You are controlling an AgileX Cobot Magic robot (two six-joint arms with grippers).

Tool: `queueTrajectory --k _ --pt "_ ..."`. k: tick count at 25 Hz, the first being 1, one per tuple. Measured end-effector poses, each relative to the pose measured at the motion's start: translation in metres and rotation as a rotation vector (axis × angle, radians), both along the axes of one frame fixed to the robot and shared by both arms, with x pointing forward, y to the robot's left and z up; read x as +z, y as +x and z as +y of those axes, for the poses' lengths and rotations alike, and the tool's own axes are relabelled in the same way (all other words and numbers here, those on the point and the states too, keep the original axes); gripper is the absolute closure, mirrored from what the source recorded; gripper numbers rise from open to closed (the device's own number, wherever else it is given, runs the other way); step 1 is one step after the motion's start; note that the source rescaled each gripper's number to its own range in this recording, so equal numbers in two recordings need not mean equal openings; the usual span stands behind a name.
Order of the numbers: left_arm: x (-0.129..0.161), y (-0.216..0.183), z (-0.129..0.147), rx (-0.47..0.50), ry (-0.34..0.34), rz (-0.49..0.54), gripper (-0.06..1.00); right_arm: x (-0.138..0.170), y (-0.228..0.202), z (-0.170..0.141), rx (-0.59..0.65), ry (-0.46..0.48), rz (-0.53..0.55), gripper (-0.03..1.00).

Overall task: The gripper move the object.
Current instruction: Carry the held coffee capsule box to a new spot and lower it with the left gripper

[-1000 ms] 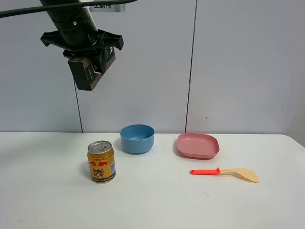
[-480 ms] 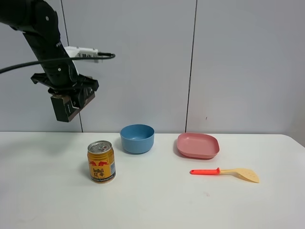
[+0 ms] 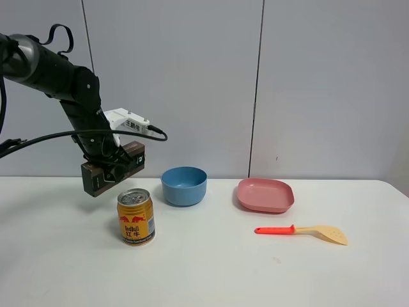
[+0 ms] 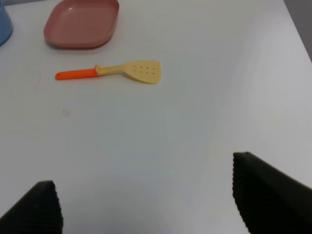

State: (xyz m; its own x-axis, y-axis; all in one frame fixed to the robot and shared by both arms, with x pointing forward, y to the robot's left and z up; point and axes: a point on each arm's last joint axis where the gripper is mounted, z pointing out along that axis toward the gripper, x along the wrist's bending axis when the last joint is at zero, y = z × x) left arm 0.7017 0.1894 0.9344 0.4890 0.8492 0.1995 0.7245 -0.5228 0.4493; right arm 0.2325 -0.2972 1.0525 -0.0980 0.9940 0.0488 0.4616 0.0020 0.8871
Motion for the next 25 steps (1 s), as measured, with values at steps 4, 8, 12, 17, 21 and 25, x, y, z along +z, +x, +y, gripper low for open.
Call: queueTrajectory --k 4,8,12,17,21,25 --pt "-0.016 0.002 -0.001 -0.044 0.029 0.020 0.92 0.000 0.000 0.000 0.000 0.000 0.000 -0.03" --pt "-0.027 0.003 -0.001 -0.080 0.047 0.025 0.92 0.000 0.000 0.000 0.000 0.000 0.000 -0.03" --pt "-0.028 0.003 -0.003 -0.072 0.022 0.029 0.92 0.000 0.000 0.000 0.000 0.000 0.000 -0.03" --pt "-0.029 0.003 -0.004 -0.037 -0.017 0.037 0.92 0.000 0.000 0.000 0.000 0.000 0.000 -0.03" --pt "-0.029 0.003 -0.005 0.012 -0.049 0.044 0.92 0.000 0.000 0.000 0.000 0.000 0.000 -0.03" --pt "-0.029 0.003 -0.005 0.079 -0.085 0.051 0.92 0.000 0.000 0.000 0.000 0.000 0.000 -0.03"
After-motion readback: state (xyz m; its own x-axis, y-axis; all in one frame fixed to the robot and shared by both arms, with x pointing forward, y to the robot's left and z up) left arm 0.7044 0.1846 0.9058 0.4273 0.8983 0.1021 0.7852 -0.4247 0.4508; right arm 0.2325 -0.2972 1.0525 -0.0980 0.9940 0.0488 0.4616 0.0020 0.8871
